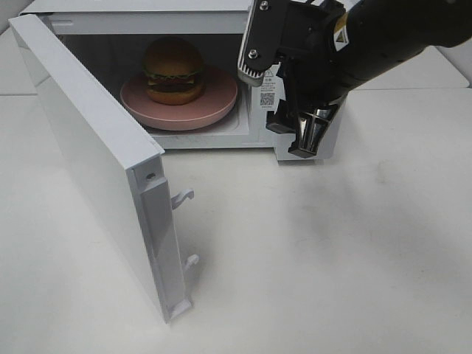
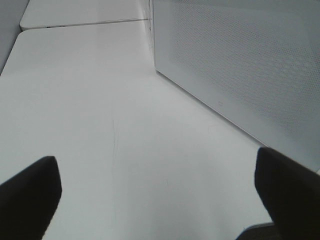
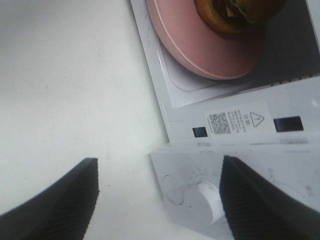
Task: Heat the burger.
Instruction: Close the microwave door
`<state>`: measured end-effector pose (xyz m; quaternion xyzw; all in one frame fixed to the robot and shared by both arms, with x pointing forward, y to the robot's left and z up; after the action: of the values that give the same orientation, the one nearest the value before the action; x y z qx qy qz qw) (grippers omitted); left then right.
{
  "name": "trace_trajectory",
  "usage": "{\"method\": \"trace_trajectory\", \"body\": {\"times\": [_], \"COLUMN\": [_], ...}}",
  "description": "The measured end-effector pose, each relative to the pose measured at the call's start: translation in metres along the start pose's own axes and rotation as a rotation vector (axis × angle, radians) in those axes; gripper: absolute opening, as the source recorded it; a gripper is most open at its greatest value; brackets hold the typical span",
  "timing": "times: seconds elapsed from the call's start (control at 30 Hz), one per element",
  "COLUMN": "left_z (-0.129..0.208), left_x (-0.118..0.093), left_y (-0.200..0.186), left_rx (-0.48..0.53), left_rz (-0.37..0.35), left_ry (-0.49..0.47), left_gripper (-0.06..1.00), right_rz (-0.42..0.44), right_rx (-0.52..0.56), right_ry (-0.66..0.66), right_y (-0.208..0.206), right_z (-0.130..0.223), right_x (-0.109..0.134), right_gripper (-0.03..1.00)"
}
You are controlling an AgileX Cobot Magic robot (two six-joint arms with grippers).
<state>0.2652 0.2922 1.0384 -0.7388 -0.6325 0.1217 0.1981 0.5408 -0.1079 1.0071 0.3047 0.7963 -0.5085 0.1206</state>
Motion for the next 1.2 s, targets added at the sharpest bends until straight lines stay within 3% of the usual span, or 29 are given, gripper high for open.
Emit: {"method": "trace_trajectory", "body": {"times": [0.1,0.17,0.3,0.43,0.53,0.6,0.7,0.8,0.87,1.03,1.2], "left_z": [0.0,0.0,0.0,0.0,0.0,0.0,0.0,0.0,0.0,0.0,0.0], "left_x": [0.0,0.0,0.0,0.0,0.0,0.0,0.0,0.0,0.0,0.0,0.0], "left_y": [0.0,0.0,0.0,0.0,0.0,0.0,0.0,0.0,0.0,0.0,0.0], "left_rx": [0.0,0.0,0.0,0.0,0.0,0.0,0.0,0.0,0.0,0.0,0.0], "left_rz": [0.0,0.0,0.0,0.0,0.0,0.0,0.0,0.0,0.0,0.0,0.0], "left_ry": [0.0,0.0,0.0,0.0,0.0,0.0,0.0,0.0,0.0,0.0,0.0], "left_gripper": [0.97,0.97,0.97,0.97,0.97,0.97,0.97,0.97,0.97,0.97,0.97], "right_rz": [-0.001,-0.012,-0.016,-0.024,-0.026,-0.031,-0.037,-0.039,-0.045,-0.064,-0.078], "right_rx": [0.002,0.026,0.043,0.087,0.1,0.155,0.215,0.241,0.352,0.476,0.484], "right_ry": [0.029,0.142,0.24,0.394,0.418,0.529,0.594,0.614,0.693,0.723,0.745], "right_y": [-0.003,-0.014,-0.024,-0.04,-0.042,-0.057,-0.069,-0.072,-0.088,-0.105,-0.12], "right_z": [0.002,0.013,0.02,0.034,0.037,0.047,0.056,0.059,0.073,0.088,0.091], "right_x": [0.002,0.009,0.013,0.021,0.023,0.028,0.032,0.033,0.04,0.049,0.052], "right_gripper": [0.69,0.69,0.69,0.75,0.76,0.78,0.78,0.78,0.77,0.77,0.77]}}
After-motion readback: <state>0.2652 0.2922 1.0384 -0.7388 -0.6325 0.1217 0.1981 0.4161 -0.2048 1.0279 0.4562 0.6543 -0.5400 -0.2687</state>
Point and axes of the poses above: a point on each arm's last joint axis where the gripper is mounted, y pointing out along that axis toward the gripper, x along the wrist's bending axis when the last joint is at zero, z = x × y, the point moved 4 cm from there along y, pointing out along that axis toward the gripper, and after that the axes turned 4 degrees about y, right-handed, at the moved point
